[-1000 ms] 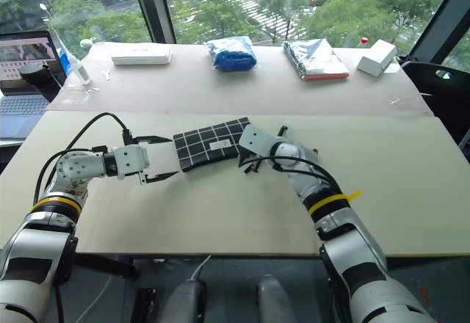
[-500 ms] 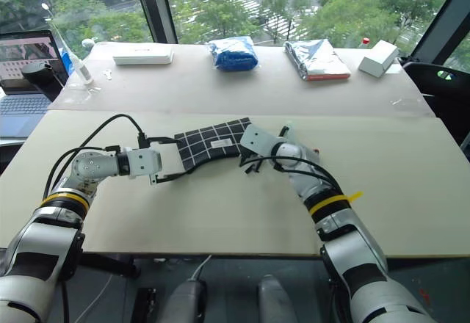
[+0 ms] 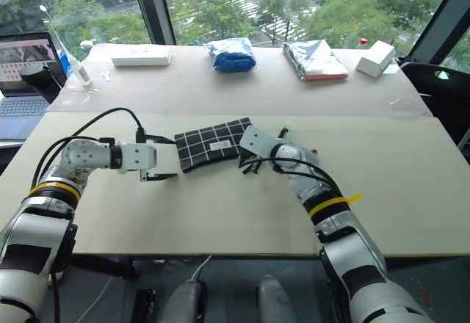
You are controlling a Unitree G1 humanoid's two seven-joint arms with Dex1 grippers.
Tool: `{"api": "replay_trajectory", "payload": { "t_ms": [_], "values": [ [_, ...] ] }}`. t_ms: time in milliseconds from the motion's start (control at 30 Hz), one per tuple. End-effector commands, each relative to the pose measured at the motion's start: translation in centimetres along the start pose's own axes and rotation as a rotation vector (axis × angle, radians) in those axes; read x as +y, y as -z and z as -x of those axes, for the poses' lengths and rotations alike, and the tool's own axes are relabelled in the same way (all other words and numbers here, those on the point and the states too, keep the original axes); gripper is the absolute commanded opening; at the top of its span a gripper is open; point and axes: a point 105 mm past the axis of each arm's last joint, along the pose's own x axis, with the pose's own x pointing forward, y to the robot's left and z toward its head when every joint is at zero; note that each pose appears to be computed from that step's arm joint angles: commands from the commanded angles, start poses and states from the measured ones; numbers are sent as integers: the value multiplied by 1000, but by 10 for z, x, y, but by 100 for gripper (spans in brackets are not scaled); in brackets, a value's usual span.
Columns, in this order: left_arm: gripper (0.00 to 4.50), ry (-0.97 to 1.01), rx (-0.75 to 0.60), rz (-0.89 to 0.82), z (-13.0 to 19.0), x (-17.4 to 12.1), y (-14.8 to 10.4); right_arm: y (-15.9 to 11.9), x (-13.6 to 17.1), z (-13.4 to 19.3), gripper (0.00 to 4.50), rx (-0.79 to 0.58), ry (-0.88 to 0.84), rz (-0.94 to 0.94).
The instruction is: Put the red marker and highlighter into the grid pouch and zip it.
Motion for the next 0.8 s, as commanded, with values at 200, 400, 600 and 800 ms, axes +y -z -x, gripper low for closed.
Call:
{"api": "replay_trajectory", "payload": {
  "t_ms": [200, 400, 600, 800],
  "values": [
    [450, -55, 17, -76, -12, 3, -3, 2, 2, 0, 3, 10, -10, -9],
    [450, -73, -1, -153, -34, -1, -12, 2, 2, 2, 3, 6, -10, -16],
    [450, -91, 23, -180, -41, 3, -13, 2, 4, 4, 3, 6, -13, -28],
    [450, -132, -14, -197, -46, 10, -23, 3, 4, 5, 3, 11, -9, -35]
  ]
}}
